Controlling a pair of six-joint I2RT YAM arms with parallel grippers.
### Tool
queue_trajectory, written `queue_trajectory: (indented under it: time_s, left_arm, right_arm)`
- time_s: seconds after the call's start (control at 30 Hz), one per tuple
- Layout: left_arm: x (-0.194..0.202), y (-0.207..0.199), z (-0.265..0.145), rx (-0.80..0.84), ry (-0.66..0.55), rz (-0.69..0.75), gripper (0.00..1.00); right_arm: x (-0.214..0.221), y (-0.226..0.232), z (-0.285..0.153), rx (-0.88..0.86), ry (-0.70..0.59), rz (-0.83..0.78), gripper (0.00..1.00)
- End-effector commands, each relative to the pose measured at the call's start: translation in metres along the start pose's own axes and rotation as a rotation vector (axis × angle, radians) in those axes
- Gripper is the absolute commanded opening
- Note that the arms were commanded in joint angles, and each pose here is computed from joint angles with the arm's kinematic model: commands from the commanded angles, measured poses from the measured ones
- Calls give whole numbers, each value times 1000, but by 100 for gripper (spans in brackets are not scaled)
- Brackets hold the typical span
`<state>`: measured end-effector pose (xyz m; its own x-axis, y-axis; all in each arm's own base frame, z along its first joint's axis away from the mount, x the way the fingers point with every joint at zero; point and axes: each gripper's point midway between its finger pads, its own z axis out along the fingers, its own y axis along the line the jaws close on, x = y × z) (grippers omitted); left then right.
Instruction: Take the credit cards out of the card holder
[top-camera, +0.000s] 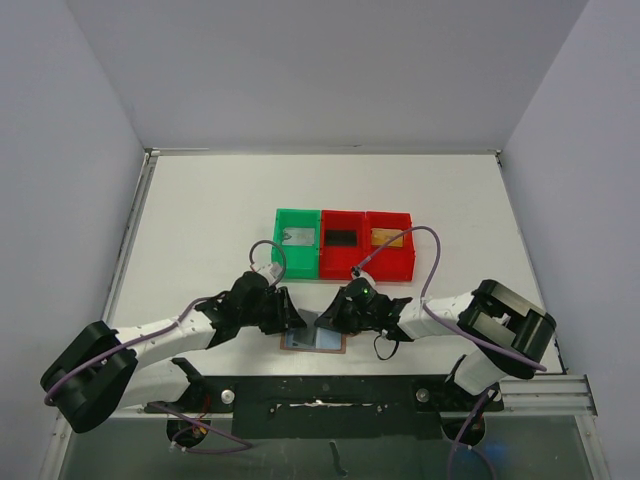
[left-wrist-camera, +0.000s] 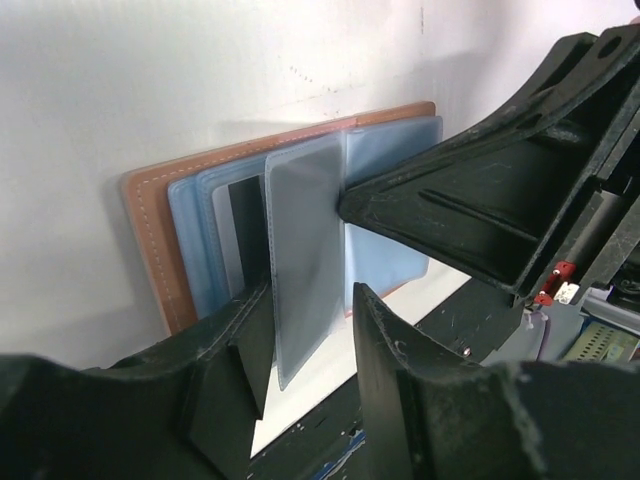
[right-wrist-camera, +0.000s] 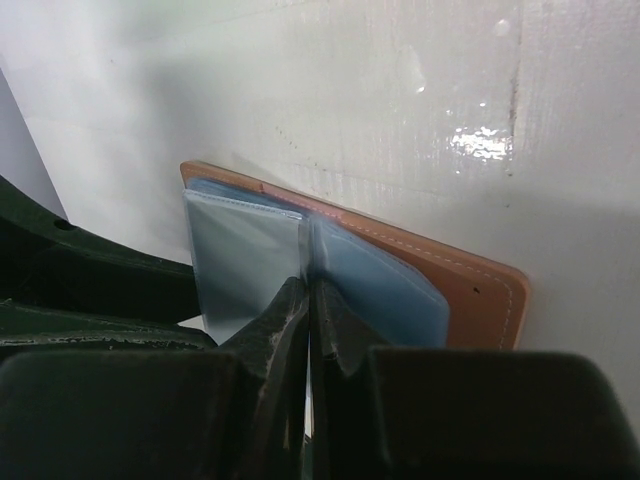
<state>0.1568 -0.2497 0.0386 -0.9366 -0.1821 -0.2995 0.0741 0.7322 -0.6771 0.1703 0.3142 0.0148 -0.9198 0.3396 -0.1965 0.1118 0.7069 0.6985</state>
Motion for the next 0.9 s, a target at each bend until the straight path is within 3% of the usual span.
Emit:
queue_trajectory:
  time_s: [0.0,0.17,0.37,0.63,0.87]
  left_arm:
    - [-10,-23,0,83,-40,23,33]
    - [-13,-30,-3,103,-50,35,27]
    - [-12,-36,-2,118,-37,45,26]
    - [-16,-37,-3,113,-58,43,26]
    - [-17,-44,-1,125,-41,52,27]
  right_arm:
    - [8,-44,3,145,13,-4,0]
    - [7,-43,2,149,12,-4,0]
    - [2,-17,4,78,34,-109,1]
    - [-36,44,-25,-43,-118,-208,23]
    - [-55,15,-56,97,-244,-132,34]
